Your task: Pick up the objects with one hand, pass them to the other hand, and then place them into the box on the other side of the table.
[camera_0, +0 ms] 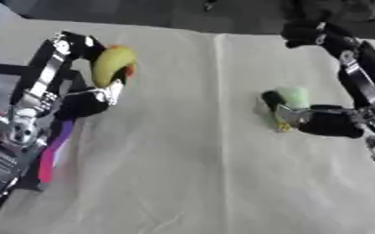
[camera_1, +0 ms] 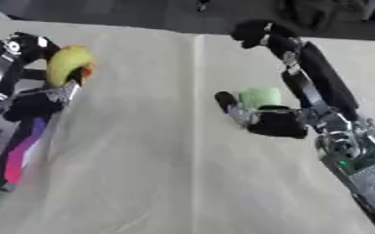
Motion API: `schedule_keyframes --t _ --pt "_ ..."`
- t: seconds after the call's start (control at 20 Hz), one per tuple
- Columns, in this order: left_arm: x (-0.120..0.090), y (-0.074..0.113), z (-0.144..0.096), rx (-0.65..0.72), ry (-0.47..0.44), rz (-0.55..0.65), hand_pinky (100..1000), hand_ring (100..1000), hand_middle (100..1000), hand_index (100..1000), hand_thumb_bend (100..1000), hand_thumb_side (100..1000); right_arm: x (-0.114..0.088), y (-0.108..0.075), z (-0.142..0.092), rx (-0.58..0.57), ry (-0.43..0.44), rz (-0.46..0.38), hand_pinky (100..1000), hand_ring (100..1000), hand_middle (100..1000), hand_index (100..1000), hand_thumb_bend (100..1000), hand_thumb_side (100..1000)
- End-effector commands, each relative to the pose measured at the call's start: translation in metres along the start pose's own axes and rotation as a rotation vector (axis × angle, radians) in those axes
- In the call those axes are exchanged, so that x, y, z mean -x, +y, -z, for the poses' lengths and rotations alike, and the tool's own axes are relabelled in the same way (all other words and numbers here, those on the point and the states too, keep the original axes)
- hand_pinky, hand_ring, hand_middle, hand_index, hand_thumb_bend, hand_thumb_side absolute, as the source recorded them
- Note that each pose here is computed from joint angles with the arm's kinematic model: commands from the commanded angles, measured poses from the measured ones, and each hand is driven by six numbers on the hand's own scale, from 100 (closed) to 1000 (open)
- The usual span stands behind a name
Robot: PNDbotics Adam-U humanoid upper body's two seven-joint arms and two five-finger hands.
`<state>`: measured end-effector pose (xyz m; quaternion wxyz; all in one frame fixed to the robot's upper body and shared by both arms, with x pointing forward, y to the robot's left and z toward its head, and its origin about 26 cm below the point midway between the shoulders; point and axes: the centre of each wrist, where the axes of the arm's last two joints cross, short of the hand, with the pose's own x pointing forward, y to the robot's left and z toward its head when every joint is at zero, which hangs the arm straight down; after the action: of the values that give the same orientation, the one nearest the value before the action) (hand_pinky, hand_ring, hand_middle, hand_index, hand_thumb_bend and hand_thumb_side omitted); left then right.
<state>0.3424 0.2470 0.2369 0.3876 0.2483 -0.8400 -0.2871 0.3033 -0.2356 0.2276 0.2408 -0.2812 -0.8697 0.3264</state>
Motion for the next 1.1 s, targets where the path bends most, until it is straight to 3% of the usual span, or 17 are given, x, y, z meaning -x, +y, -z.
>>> schedule_keyframes --t 0.05,0.35,0.75,0.9,1.05,1.1 --pt "0.008 0.032 -0.001 -0.073 0.035 0.085 656 533 273 320 100 100 0.008 -0.025 -0.004 0.077 0.065 -0.101 834 764 828 826 328 172" --pt "0.033 0.054 -0.012 -0.122 0.138 0.200 654 537 279 329 100 100 0.024 -0.049 -0.016 0.179 0.223 -0.186 831 758 823 822 325 174" --pt "0.065 0.066 -0.026 -0.112 0.314 0.301 676 584 352 424 127 100 0.032 -0.062 -0.025 0.232 0.299 -0.251 834 757 819 819 326 181" --pt "0.073 0.068 -0.029 -0.080 0.379 0.349 722 634 436 515 270 100 0.033 -0.066 -0.026 0.250 0.315 -0.264 834 757 819 819 324 183" --pt "0.077 0.070 -0.030 -0.041 0.414 0.411 826 810 618 725 587 100 0.035 -0.069 -0.027 0.262 0.329 -0.277 836 759 819 819 334 180" --pt "0.077 0.071 -0.030 -0.029 0.421 0.431 861 861 689 789 672 164 0.035 -0.070 -0.028 0.263 0.336 -0.283 837 760 820 820 337 182"
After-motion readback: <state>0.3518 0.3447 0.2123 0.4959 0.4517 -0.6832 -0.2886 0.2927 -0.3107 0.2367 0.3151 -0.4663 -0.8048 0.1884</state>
